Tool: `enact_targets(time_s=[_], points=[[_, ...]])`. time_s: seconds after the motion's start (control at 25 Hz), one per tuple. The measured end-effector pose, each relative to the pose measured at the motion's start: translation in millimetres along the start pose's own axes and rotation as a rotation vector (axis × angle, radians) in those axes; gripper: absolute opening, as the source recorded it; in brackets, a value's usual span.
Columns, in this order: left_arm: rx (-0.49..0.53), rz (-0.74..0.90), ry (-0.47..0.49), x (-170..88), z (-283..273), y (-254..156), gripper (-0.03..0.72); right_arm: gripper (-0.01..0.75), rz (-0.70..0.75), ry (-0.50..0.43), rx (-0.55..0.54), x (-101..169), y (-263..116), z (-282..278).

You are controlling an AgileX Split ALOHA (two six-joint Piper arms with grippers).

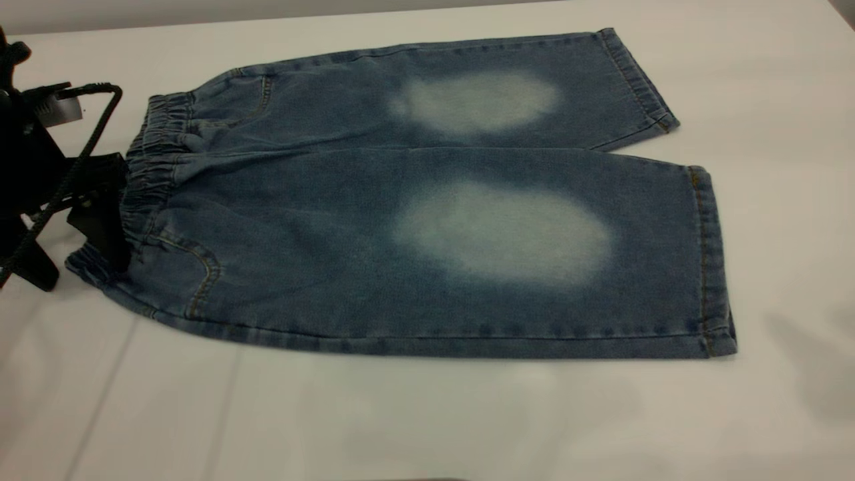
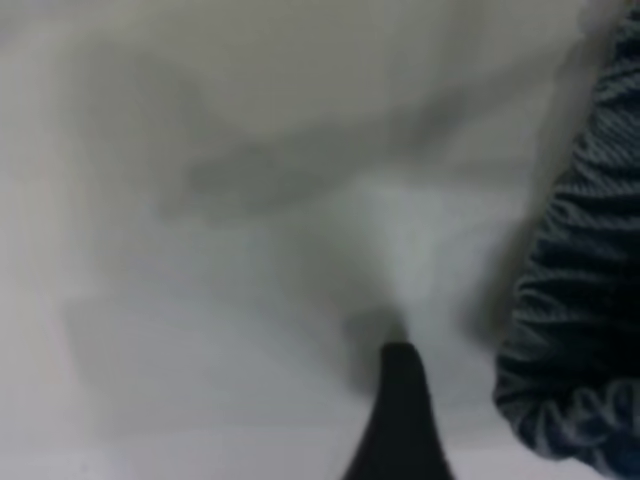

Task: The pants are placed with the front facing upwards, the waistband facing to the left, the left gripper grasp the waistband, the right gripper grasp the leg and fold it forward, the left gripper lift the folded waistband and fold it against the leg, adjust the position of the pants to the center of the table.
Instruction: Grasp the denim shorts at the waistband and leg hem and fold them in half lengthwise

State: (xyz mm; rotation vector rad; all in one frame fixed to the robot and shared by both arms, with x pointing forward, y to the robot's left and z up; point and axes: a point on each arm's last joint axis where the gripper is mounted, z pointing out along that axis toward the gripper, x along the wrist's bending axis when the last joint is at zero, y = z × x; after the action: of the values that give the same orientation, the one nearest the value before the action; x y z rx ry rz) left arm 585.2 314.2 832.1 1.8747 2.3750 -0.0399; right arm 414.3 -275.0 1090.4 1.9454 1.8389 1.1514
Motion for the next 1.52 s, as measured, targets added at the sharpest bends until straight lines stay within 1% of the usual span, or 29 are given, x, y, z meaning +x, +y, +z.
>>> enact_targets(time_s=[0.04, 0.08, 0.24, 0.28, 0.48, 0.6, 0.84, 1.04, 1.12, 1.24, 1.36, 1.52], points=[[0.000, -0.005, -0.003, -0.2, 0.3, 0.0, 0.458, 0.561, 0.000, 0.000, 0.000, 0.0, 0.0, 0.0], [-0.001, -0.014, -0.008, -0.7, 0.5, 0.2, 0.398, 0.561, 0.000, 0.000, 0.000, 0.0, 0.0, 0.0], [-0.012, -0.013, -0.019, -2.8, -1.7, 4.2, 0.106, 0.561, -0.007, 0.000, 0.000, 0.0, 0.0, 0.0], [-0.013, -0.010, -0.018, -3.0, -2.5, 5.5, 0.074, 0.561, -0.015, 0.000, 0.000, 0.0, 0.0, 0.0], [-0.030, 0.024, -0.015, -8.8, -8.0, 13.7, 0.057, 0.561, -0.048, -0.001, 0.006, -0.7, 0.3, 1.7], [-0.055, 0.072, -0.025, -18.2, -15.1, 20.0, 0.057, 0.561, -0.044, -0.006, 0.048, -5.1, 1.5, 12.9], [-0.095, 0.154, -0.055, -41.5, -28.4, 28.0, 0.057, 0.561, 0.021, -0.026, 0.223, -24.5, 0.6, 58.7], [-0.109, 0.183, -0.072, -49.9, -31.2, 30.6, 0.057, 0.561, 0.067, -0.018, 0.398, -34.6, -10.3, 87.3], [-0.111, 0.189, -0.075, -50.9, -31.4, 30.7, 0.057, 0.561, 0.040, -0.014, 0.452, -31.7, -15.2, 96.8], [-0.112, 0.192, -0.076, -51.8, -31.5, 30.7, 0.057, 0.561, -0.056, 0.006, 0.535, -14.4, -26.6, 115.4], [-0.112, 0.193, -0.076, -51.8, -31.5, 30.7, 0.057, 0.561, -0.156, -0.001, 0.608, 3.6, -42.7, 138.2], [-0.112, 0.193, -0.076, -51.8, -31.5, 30.7, 0.057, 0.561, -0.256, -0.039, 0.688, 15.9, -65.9, 168.7]])
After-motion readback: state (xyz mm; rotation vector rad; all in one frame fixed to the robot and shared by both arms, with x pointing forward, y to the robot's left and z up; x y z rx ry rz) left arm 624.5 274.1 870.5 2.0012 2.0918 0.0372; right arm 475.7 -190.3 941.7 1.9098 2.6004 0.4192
